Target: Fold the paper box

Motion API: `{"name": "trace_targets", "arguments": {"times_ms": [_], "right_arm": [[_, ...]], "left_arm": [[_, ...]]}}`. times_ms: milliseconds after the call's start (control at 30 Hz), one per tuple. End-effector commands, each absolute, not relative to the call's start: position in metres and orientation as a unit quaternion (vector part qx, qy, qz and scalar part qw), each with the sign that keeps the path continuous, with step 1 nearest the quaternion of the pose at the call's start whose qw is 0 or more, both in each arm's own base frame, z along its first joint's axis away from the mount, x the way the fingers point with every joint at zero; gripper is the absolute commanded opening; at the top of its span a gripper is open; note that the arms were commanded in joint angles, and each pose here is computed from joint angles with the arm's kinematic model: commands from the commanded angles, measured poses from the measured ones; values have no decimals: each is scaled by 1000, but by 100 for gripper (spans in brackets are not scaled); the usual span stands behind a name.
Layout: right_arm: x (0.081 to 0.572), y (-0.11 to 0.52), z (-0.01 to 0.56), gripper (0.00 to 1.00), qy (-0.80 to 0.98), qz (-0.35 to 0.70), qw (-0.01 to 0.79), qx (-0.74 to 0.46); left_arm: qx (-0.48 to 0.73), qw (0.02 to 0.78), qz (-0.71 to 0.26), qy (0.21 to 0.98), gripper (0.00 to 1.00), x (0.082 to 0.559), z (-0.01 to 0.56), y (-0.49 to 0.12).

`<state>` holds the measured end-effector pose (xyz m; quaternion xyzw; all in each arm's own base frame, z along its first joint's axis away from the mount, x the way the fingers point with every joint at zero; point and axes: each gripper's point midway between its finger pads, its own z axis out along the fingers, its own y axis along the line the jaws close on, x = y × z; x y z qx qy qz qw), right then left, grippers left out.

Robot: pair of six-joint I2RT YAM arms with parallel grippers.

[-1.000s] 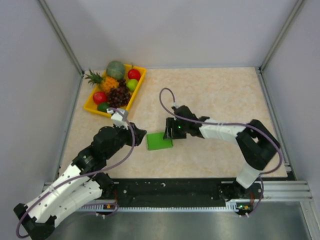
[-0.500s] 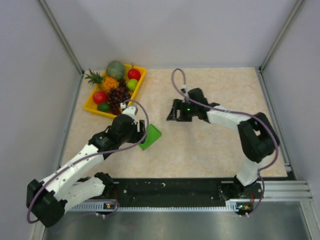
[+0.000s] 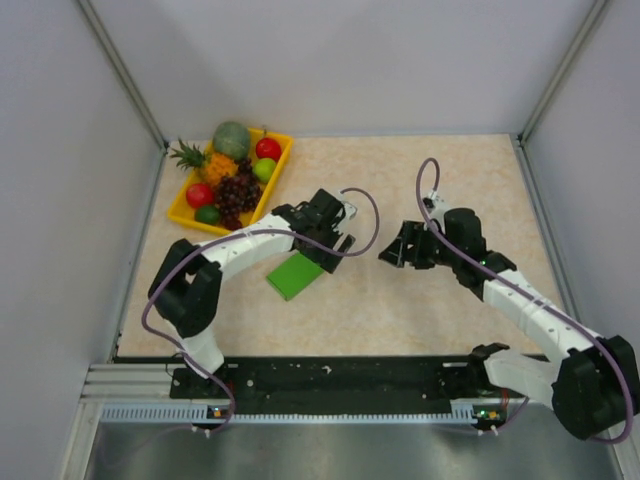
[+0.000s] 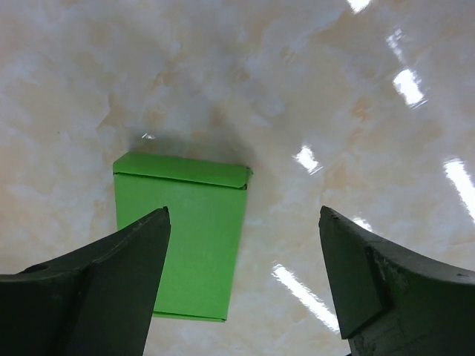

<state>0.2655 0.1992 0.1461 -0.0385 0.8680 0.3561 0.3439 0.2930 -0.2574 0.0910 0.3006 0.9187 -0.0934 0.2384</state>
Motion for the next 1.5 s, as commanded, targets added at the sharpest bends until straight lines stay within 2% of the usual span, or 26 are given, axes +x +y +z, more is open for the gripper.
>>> {"name": "trace_targets", "arguments": {"times_ms": [0,167,367,633,867,1133,1467], "right_arm": [[249,194,159,74,849,363,379,-67],[240,194,152,75,850,370,368,-69],[239,197,154,75,843,383,370,-74],[240,203,160,74,833,400,374,-79],[241,205,161,75,830,406,374,-79],[242,209,163,74,825,415,374,-83],[243,209,169,74,820,416,382,-89]], "left_arm": [[353,205,-27,912,86,300,78,-232],[363,193,33,911,84,315,64,-219],[343,161,75,922,76,306,47,-198],[276,146,66,948,72,292,33,-172],[195,118,77,971,64,282,23,-125],[103,130,125,978,65,284,33,-71],[31,109,102,988,63,282,37,-41]]}}
